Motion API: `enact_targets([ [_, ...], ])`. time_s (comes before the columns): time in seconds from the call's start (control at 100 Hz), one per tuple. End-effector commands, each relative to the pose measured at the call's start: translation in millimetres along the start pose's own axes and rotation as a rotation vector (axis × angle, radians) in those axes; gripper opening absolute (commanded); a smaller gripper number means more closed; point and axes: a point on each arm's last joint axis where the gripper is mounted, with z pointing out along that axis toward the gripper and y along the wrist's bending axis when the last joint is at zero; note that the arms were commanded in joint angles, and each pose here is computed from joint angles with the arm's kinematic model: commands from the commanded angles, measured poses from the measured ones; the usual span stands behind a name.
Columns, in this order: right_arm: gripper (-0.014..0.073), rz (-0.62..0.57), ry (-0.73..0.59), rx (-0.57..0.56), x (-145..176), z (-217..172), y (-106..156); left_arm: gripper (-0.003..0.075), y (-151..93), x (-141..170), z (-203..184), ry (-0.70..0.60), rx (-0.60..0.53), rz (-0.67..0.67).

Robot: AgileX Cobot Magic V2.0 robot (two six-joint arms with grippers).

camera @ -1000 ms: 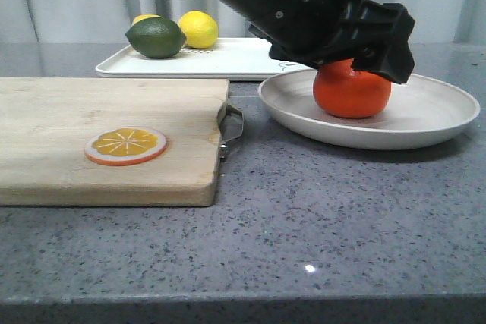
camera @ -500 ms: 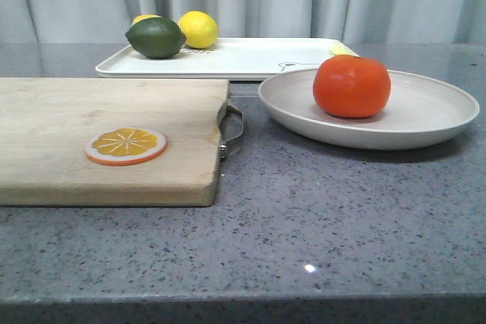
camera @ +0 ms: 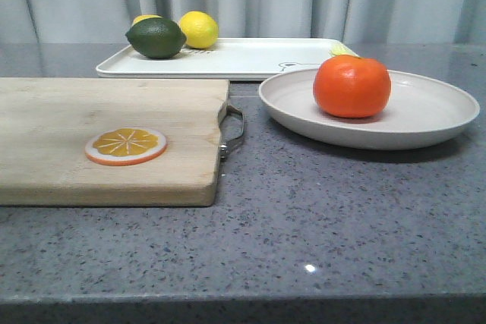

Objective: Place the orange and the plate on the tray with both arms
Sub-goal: 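Raise the left gripper away from the plate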

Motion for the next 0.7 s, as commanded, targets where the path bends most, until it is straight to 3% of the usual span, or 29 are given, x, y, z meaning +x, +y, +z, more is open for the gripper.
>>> enact_targets([
  [0.0,0.051,-0.009,-0.082,-0.002,-14.9,-2.5,2.0,0.0585,10.5,-6.6,-30.4,-0.093,-0.07,-0.013],
  [0.38,0.051,-0.009,-0.078,-0.002,-14.6,-2.5,2.0,0.0585,27.7,49.8,-89.5,-0.115,-0.195,-0.03],
  [0.69,0.051,0.019,-0.082,-0.029,-14.9,-2.5,4.3,0.0585,28.8,55.8,-91.1,-0.108,-0.209,-0.03],
])
